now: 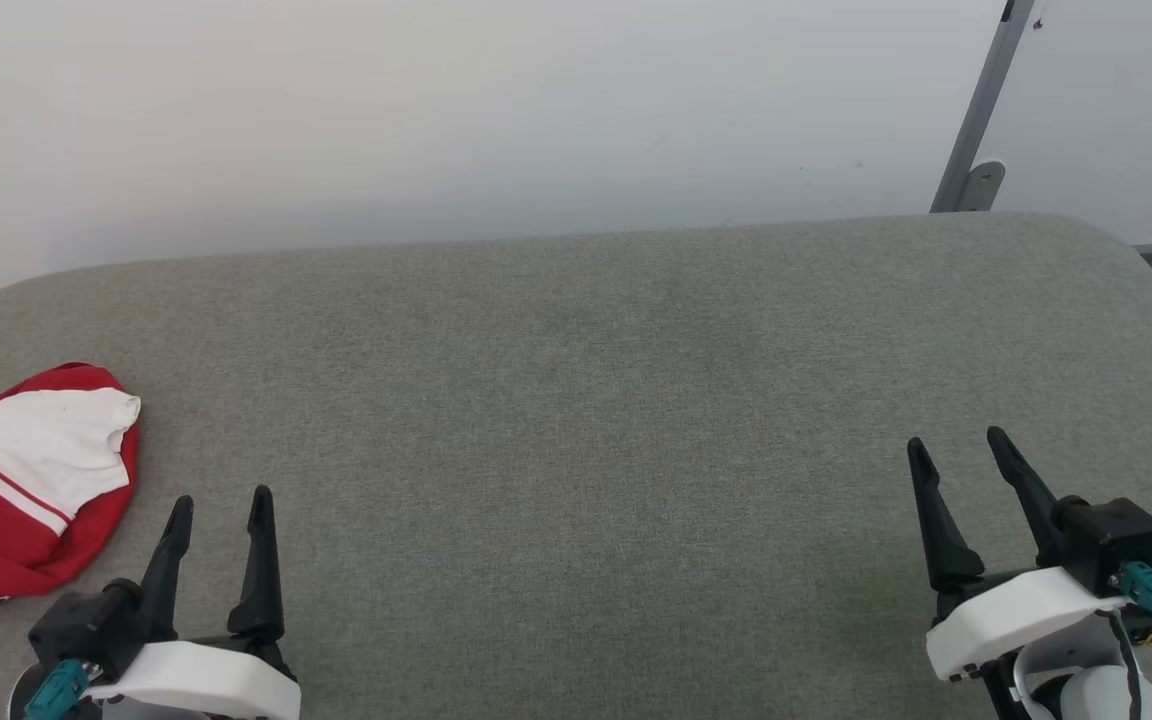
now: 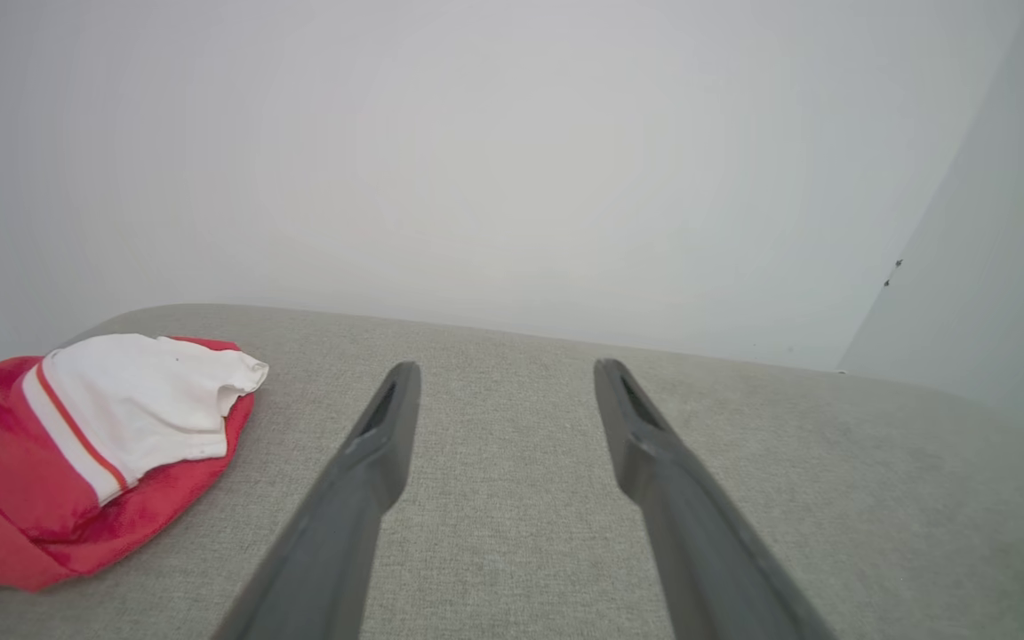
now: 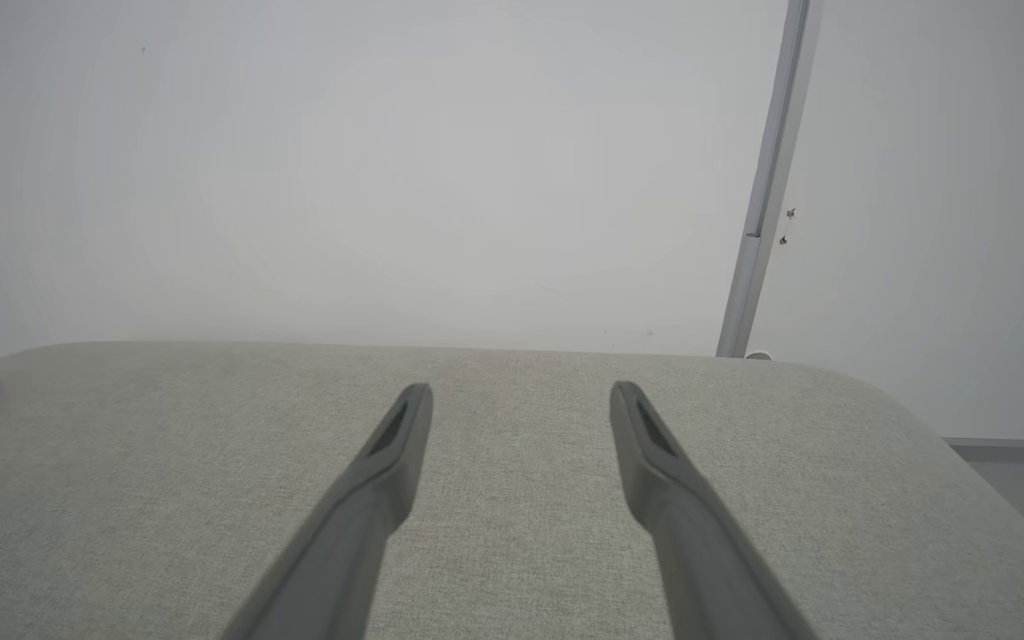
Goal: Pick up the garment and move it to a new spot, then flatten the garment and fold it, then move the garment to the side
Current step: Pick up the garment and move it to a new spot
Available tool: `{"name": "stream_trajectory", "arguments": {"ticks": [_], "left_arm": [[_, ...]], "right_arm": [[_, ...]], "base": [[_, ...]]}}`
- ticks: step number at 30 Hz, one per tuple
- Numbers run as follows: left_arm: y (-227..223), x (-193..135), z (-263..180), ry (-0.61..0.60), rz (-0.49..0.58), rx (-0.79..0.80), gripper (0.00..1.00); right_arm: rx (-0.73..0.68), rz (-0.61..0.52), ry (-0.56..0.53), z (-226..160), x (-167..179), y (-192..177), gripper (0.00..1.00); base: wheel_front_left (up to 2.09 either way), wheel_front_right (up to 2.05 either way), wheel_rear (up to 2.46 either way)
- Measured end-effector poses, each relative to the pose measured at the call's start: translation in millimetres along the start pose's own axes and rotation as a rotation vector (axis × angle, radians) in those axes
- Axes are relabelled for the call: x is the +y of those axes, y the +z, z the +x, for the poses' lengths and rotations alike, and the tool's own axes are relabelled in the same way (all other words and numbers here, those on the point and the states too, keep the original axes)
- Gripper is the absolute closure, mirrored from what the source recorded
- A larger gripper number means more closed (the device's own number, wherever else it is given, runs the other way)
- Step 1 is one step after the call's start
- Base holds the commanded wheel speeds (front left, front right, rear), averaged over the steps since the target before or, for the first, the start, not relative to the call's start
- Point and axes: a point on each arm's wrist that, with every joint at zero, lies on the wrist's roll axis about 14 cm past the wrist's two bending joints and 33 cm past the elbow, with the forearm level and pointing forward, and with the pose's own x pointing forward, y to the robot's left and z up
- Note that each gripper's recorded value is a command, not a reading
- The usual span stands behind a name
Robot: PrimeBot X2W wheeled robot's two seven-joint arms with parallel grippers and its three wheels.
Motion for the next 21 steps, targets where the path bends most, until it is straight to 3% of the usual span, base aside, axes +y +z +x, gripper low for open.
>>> {"name": "stream_trajectory", "arguments": {"ticks": [13, 21], "left_arm": [[-1, 3, -2, 0.009, -0.001, 0.004, 0.00], [8, 36, -14, 0.112, 0.010, -0.017, 0.00]], "right_arm": [[0.001, 0.003, -0.005, 0, -1, -1, 0.00], [0.008, 0.003, 0.078, 11, 26, -2, 0.00]], "base": [[0.00, 0.00, 0.00], [0.00, 0.00, 0.00]]}}
